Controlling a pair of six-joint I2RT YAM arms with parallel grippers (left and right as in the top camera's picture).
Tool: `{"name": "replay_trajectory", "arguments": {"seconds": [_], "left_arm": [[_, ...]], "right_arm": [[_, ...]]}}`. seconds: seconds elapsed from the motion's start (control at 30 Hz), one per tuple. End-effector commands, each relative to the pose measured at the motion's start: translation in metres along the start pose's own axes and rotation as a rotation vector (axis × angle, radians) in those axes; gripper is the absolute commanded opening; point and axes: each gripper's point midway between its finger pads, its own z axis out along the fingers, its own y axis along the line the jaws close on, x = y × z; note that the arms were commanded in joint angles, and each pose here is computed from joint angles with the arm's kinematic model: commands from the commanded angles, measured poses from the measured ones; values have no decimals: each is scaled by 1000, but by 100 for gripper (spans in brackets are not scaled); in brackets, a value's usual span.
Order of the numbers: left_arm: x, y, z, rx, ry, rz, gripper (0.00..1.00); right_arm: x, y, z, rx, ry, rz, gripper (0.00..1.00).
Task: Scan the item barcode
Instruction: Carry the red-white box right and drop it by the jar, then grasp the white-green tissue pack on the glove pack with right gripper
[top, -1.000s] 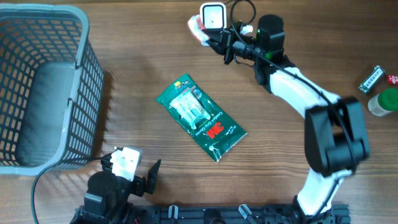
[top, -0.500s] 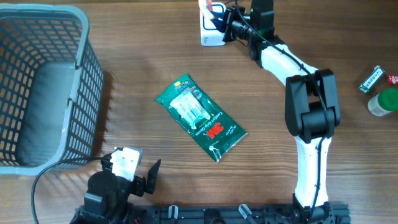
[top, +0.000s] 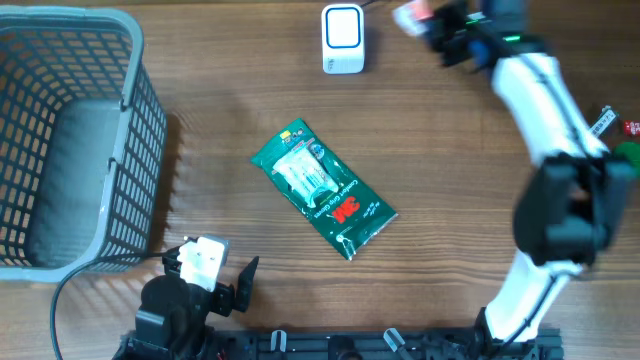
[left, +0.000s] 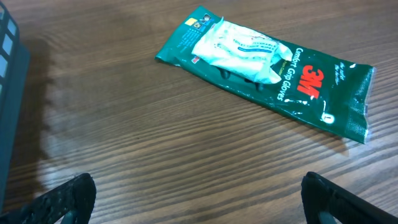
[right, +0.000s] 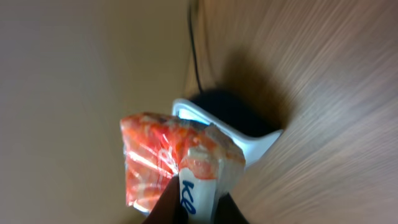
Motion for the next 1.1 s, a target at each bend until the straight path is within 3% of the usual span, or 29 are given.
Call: {"name": "replay_trajectory", "arguments": {"seconds": [0.0,0.07,0.13,0.3,0.37,0.4,0.43,0.5,0.6,0.63,0.7,0.77,0.83,0.93,0.97,1.07], "left_arm": [[0,-1,0,5,-2,12,100],[0,-1,0,5,-2,12,100],[0,-1,0,5,-2,12,100],[0,-1,0,5,-2,12,100],[0,-1,0,5,-2,12,100],[0,-1,0,5,-2,12,100],[0,-1,0,5,-2,12,100],[0,-1,0,5,-2,12,100],[0,-1,0,5,-2,12,100],[0,-1,0,5,-2,12,100],[0,-1,0,5,-2,12,100],[0,-1,0,5,-2,12,100],[0,-1,0,5,-2,12,100],[0,-1,0,5,-2,12,100],[0,-1,0,5,-2,12,100],[0,-1,0,5,-2,12,100]], "right_arm": [[-122,-67,-81,289,-508,50,5],[-181,-132,-115,495,-736,119,9],[-209,-166,-122,592,-818,145,12],[-236,-217,-111,726,-795,119,12],[-246,-221,-120,753,-851,117,13],[-251,-216,-122,739,-868,94,29],[-257,-202,-117,742,-822,-49,59],[-256,-175,-109,705,-719,-235,99],[-236,-119,-117,582,-628,-351,100],[-221,-103,-117,519,-574,-360,100],[-144,-53,-98,235,-249,-399,100],[-53,-34,-81,62,126,-393,100],[11,-51,-66,97,323,-435,100],[104,-84,-45,153,558,-766,100],[155,-104,-37,149,686,-956,100],[207,-149,-22,285,746,-1181,99]]}}
